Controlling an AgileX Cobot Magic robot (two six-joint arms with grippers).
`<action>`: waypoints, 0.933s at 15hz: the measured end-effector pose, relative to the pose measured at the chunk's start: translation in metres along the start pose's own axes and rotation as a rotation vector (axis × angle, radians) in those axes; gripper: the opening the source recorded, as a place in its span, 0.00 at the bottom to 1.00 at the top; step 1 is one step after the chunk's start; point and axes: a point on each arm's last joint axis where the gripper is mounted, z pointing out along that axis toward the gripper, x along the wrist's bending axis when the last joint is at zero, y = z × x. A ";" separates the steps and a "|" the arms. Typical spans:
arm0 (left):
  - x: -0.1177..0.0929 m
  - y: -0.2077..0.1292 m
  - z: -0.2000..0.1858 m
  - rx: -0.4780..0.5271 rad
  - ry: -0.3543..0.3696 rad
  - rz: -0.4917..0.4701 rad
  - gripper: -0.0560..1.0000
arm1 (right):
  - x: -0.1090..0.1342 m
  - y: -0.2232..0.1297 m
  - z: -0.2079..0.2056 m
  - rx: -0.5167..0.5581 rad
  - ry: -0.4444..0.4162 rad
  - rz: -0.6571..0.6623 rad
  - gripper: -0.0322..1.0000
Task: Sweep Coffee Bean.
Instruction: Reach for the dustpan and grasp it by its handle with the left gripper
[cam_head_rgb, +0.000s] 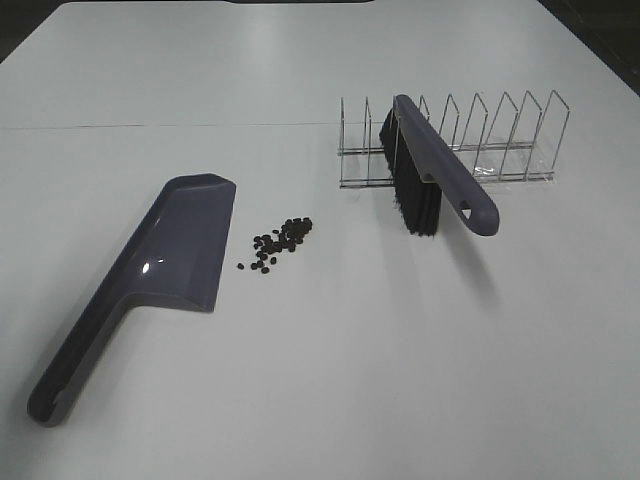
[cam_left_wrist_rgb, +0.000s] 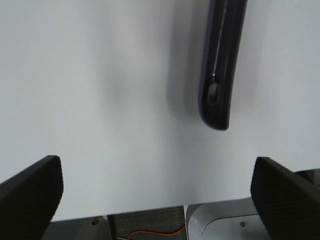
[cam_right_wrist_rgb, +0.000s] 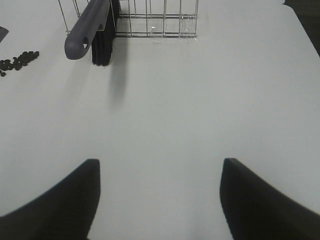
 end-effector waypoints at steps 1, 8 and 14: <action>-0.012 0.014 0.025 0.033 -0.001 0.012 0.92 | 0.000 0.000 0.000 0.000 0.000 0.000 0.64; -0.029 0.066 0.091 0.033 -0.004 0.017 0.90 | 0.000 0.000 0.000 0.000 0.000 0.000 0.64; -0.038 0.082 0.119 0.053 0.004 0.044 0.74 | 0.000 0.000 0.000 0.000 0.000 0.000 0.64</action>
